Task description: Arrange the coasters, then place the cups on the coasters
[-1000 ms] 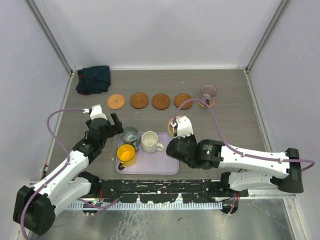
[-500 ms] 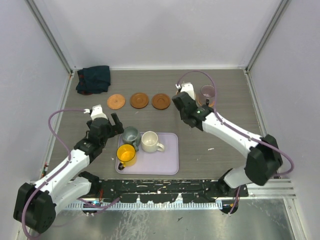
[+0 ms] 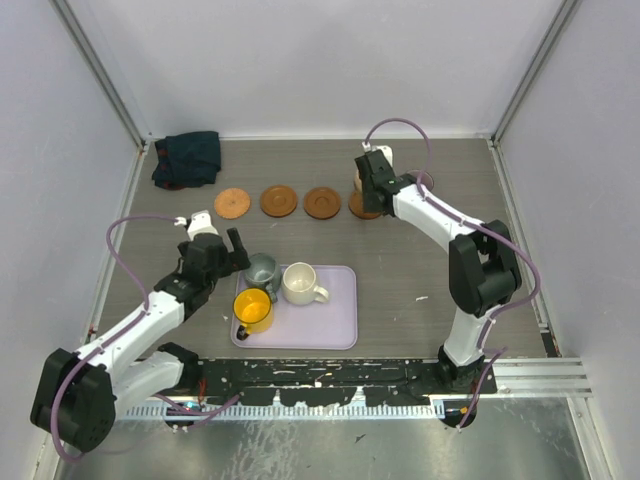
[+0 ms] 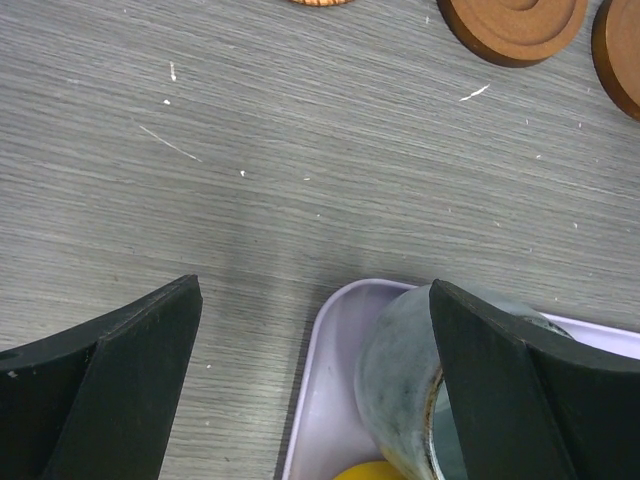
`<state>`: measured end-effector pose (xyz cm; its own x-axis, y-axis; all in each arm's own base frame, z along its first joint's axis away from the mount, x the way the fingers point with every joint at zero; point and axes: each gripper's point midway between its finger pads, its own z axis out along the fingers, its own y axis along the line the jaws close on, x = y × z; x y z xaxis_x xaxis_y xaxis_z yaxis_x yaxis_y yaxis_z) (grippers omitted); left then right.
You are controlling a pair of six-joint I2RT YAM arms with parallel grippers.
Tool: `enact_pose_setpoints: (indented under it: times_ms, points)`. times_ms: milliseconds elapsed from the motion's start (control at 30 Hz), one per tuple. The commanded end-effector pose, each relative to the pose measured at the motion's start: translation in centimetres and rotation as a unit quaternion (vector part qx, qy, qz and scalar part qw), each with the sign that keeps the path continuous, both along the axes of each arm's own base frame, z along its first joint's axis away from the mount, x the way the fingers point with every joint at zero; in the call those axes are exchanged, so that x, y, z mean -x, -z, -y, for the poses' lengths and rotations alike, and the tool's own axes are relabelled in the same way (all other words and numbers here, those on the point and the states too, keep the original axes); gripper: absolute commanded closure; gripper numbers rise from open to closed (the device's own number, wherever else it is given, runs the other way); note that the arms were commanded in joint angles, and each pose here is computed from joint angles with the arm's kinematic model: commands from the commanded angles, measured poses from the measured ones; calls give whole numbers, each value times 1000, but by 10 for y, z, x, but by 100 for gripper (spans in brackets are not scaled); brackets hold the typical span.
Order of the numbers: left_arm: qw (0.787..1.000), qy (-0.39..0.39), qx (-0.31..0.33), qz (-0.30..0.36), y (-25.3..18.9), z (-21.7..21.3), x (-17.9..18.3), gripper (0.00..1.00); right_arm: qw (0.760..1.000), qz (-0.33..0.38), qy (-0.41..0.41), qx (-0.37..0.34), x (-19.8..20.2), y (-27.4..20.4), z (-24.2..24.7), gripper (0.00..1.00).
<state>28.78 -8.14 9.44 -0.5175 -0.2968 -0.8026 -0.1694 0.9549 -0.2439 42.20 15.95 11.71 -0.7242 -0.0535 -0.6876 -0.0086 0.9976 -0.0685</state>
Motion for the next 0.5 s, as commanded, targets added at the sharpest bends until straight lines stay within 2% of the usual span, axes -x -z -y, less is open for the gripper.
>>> enact_pose_setpoints:
  times_ms: [0,467]
  points:
    - [1000,7,8,26,-23,8,-13,2,995,75,8,-59,-40,-49,-8,99]
    - [1000,8,2,9,-17,9,-15,2,998,29,-3,-58,-49,-12,-7,99]
